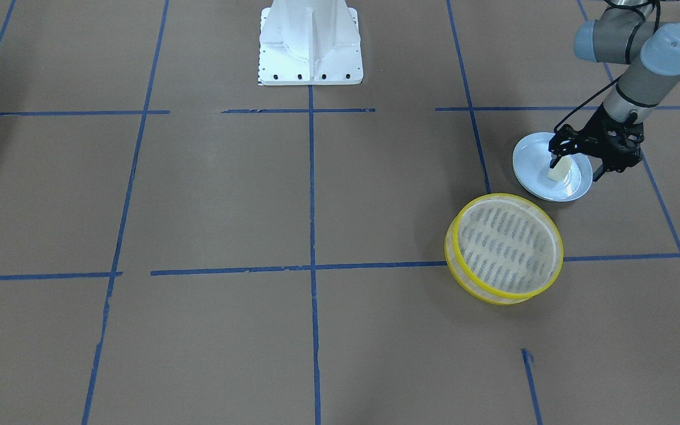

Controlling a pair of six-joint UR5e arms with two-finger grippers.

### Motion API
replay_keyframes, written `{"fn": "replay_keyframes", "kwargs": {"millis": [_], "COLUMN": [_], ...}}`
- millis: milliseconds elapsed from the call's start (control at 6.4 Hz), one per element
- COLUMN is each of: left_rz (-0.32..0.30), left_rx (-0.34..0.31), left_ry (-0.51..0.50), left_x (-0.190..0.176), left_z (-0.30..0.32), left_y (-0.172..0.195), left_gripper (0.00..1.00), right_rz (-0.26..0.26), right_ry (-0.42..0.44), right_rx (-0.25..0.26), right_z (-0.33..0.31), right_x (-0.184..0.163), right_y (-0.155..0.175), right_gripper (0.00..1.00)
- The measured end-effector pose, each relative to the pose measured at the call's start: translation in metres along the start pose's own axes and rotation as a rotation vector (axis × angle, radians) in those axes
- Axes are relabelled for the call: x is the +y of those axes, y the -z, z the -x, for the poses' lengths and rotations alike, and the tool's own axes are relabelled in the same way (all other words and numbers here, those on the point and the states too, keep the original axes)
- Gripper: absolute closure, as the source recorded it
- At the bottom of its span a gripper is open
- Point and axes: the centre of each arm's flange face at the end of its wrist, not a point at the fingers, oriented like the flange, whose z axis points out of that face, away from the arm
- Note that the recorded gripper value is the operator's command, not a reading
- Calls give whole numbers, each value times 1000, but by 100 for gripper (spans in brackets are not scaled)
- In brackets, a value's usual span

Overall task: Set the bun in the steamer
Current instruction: 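Move the left gripper down over the white bun on the blue plate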

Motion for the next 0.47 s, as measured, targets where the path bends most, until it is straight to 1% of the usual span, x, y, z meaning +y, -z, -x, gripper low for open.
{"fn": "replay_keyframes", "kwargs": {"millis": [156,469], "left_rz": [19,51], "left_rx": [3,3], "left_ry": [-10,-16], "left_x": [5,14], "left_z": [-5,-7], "left_y": [-8,-21], "left_gripper": [8,16], "right_rz": [0,0], "right_ry": [0,0], "right_rx": [0,0], "right_z": [0,0], "right_x": [0,0], "right_y": [0,0], "right_gripper": [0,0]}}
